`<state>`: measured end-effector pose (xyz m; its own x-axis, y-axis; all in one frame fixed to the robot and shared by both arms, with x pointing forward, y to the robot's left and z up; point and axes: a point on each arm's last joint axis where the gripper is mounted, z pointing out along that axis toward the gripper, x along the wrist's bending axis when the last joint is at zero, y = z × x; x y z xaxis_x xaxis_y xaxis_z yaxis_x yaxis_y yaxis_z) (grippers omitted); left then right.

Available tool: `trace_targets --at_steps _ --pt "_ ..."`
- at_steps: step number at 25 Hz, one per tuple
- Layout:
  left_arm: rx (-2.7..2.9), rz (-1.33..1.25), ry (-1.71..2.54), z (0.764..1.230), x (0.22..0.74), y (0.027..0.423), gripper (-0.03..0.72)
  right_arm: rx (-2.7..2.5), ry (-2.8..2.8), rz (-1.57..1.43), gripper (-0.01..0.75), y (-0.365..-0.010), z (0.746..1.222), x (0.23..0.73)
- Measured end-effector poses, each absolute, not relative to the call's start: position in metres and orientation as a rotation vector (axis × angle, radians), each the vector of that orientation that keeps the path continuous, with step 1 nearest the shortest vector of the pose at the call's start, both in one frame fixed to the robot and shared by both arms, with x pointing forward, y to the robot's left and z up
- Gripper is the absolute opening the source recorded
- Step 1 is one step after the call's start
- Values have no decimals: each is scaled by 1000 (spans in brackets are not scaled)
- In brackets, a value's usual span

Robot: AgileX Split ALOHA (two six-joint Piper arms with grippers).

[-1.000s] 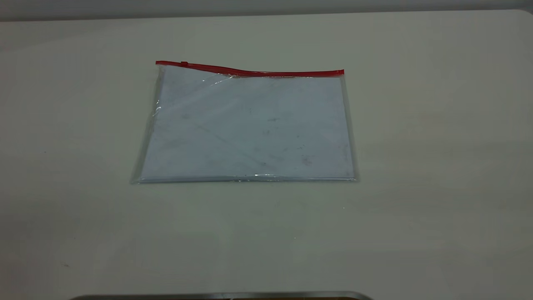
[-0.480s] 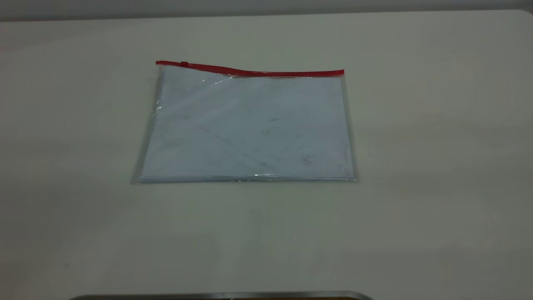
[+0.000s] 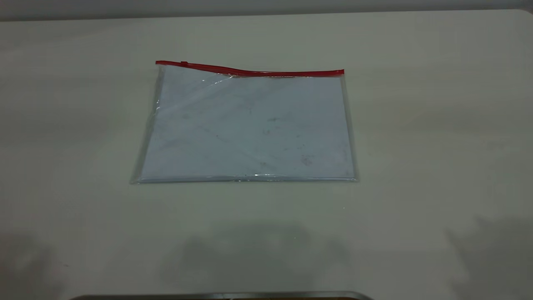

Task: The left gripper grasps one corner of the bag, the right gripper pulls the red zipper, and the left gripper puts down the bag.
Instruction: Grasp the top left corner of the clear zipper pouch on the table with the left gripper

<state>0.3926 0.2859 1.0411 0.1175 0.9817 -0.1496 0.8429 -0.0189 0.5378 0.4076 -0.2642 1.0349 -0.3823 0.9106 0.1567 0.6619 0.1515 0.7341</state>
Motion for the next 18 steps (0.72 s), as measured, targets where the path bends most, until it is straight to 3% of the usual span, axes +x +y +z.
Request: trace_targets --at_steps 12,18 --pt "2035 255 1699 995 535 284 519 1453 2225 1300 482 -247 983 538" --pt "2109 221 1686 956 596 286 519 1379 2360 1324 482 -210 951 579"
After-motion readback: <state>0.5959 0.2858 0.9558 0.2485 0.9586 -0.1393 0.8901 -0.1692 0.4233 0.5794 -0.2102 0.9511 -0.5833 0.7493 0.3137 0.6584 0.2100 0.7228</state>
